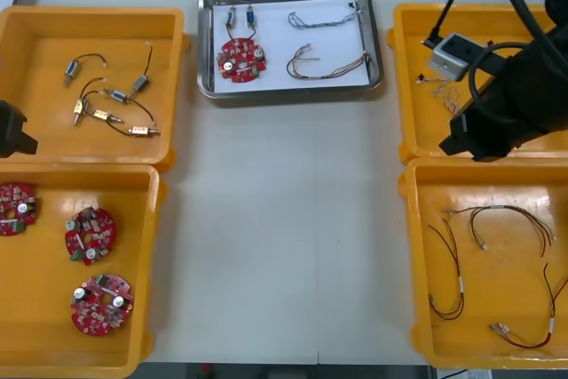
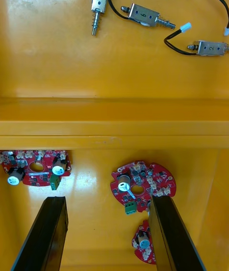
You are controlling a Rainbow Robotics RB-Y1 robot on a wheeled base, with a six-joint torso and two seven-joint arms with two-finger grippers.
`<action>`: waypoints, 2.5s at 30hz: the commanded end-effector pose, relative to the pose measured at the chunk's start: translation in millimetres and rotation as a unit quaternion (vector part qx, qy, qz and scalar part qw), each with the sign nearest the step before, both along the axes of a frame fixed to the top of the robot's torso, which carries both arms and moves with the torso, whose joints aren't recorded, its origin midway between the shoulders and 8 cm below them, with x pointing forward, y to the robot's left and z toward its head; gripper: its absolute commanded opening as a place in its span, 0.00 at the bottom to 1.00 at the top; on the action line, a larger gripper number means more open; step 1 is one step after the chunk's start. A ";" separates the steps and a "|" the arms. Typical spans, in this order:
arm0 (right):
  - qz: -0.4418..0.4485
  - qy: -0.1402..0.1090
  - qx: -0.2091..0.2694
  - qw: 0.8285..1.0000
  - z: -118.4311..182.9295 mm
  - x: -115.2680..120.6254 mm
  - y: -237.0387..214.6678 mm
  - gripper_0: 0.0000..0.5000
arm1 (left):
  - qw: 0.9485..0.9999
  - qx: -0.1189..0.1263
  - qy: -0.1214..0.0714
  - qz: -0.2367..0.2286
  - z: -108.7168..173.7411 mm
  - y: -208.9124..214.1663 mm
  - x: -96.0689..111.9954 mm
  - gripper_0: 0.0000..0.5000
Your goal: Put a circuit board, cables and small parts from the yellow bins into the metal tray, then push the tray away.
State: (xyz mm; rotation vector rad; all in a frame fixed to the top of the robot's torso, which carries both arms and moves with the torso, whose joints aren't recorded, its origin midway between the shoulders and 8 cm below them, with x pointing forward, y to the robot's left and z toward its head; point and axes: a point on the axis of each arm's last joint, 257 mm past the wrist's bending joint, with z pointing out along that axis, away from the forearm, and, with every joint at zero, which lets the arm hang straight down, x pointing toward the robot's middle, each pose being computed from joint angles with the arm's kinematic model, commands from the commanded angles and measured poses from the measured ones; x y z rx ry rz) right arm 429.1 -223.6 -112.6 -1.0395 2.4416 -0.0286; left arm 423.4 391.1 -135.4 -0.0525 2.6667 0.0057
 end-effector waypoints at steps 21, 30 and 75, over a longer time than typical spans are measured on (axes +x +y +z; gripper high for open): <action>-0.274 0.033 0.037 0.960 -21.8 -62.9 -156.1 1.00 | 0.999 0.036 -0.017 -0.010 18.4 18.4 -2.3 1.00; -0.339 0.042 0.057 0.938 -38.9 -86.2 -164.2 1.00 | 0.999 0.036 -0.017 -0.010 18.4 18.4 -2.3 1.00; -0.362 0.042 0.111 0.924 -57.5 -84.5 -151.8 1.00 | 0.999 0.036 -0.017 -0.010 18.4 18.4 -2.3 1.00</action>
